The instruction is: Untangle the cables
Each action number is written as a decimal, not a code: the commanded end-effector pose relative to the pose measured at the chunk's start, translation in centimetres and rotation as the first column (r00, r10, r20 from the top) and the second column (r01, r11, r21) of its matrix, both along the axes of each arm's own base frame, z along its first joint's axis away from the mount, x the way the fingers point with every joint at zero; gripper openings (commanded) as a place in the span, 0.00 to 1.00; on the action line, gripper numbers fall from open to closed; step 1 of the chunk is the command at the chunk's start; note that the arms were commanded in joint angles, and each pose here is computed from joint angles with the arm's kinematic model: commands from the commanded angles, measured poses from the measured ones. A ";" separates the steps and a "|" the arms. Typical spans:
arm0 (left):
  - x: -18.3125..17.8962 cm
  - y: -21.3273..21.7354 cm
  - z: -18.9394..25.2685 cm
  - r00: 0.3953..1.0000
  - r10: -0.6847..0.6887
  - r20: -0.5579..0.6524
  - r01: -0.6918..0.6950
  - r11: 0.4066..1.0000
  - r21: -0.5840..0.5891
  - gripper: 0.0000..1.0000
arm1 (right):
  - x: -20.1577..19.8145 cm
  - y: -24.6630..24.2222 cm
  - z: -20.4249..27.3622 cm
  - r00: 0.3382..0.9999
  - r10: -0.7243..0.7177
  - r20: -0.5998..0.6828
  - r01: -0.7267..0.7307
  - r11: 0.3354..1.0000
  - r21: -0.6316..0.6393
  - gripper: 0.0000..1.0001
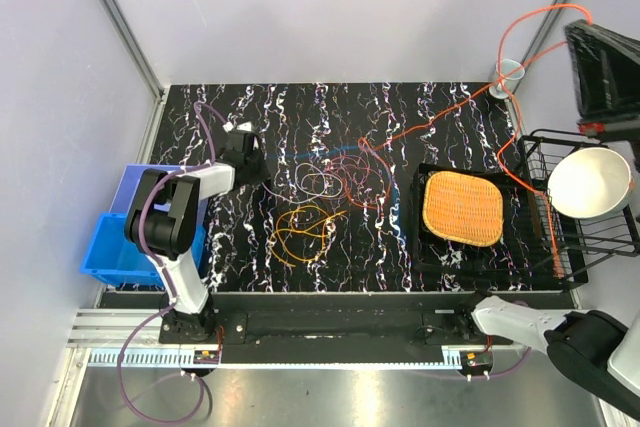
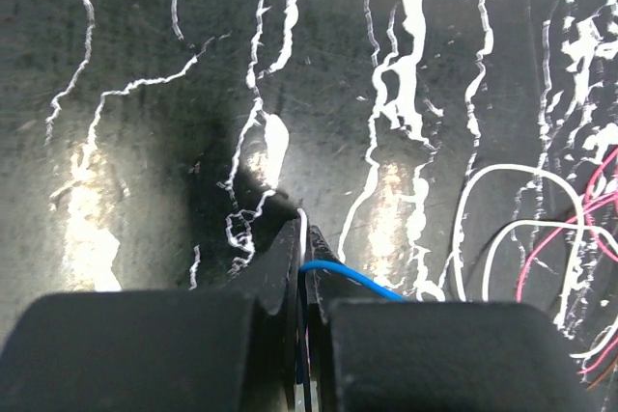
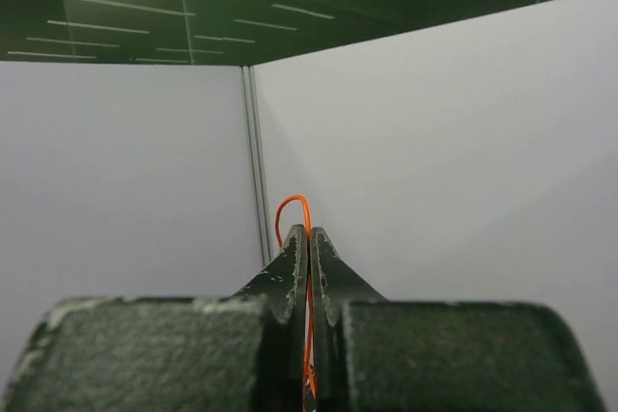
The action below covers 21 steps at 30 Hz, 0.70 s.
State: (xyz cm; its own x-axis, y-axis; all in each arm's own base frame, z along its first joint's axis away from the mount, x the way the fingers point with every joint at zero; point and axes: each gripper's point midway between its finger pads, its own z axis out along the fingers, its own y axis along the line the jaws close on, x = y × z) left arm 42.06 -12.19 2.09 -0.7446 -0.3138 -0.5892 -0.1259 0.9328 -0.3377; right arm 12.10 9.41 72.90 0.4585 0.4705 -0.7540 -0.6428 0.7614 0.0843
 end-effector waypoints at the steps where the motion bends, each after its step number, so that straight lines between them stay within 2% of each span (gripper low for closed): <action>1: 1.3 0.6 3.5 0.997 -0.013 0.072 0.010 0.999 0.044 0.40 | 5.1 3.3 -2.4 0.994 0.004 -0.109 -0.010 0.998 -0.054 0.00; 3: 0.6 0.2 4.0 0.996 -0.030 0.082 0.026 0.999 0.047 0.67 | 6.0 4.8 -3.6 0.989 0.041 -0.143 -0.053 0.995 -0.080 0.00; 4: 0.4 -0.5 5.6 0.991 -0.046 0.124 0.040 0.998 0.053 0.96 | 6.6 5.4 -4.2 0.984 0.055 -0.168 -0.069 0.995 -0.078 0.00; 5: -0.2 -0.8 5.9 0.989 -0.069 0.134 0.060 0.996 0.071 0.99 | 7.1 5.9 -4.7 0.980 0.067 -0.185 -0.083 0.993 -0.083 0.00; 11: -2.9 -3.2 10.6 0.958 -0.144 0.246 0.118 0.986 0.117 0.99 | 9.5 9.4 -8.5 0.943 0.153 -0.296 -0.191 0.976 -0.107 0.00; 13: -3.7 -5.0 13.1 0.921 -0.207 0.329 0.185 0.978 0.096 0.98 | 10.0 10.1 -9.4 0.932 0.165 -0.324 -0.210 0.971 -0.110 0.00; 14: -4.5 -5.3 12.8 0.912 -0.244 0.330 0.220 0.969 0.109 0.98 | 10.2 10.3 -9.8 0.928 0.167 -0.334 -0.215 0.970 -0.110 0.00; 16: -5.2 -7.5 15.8 0.841 -0.312 0.443 0.311 0.947 0.077 0.97 | 10.5 10.9 -10.4 0.918 0.184 -0.352 -0.238 0.964 -0.115 0.00; 21: -7.0 -11.4 18.5 0.690 -0.447 0.570 0.502 0.862 0.068 0.90 | 10.5 11.4 -10.7 0.908 0.209 -0.363 -0.267 0.957 -0.117 0.00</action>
State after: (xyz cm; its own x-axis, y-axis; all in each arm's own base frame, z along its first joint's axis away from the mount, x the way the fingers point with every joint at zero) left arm 35.59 -20.14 16.84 -0.5019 -0.0969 -0.8595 0.3457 0.8884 -0.3021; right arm 24.45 21.14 59.86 0.0101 0.3409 -0.9401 -0.7152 0.6595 0.2314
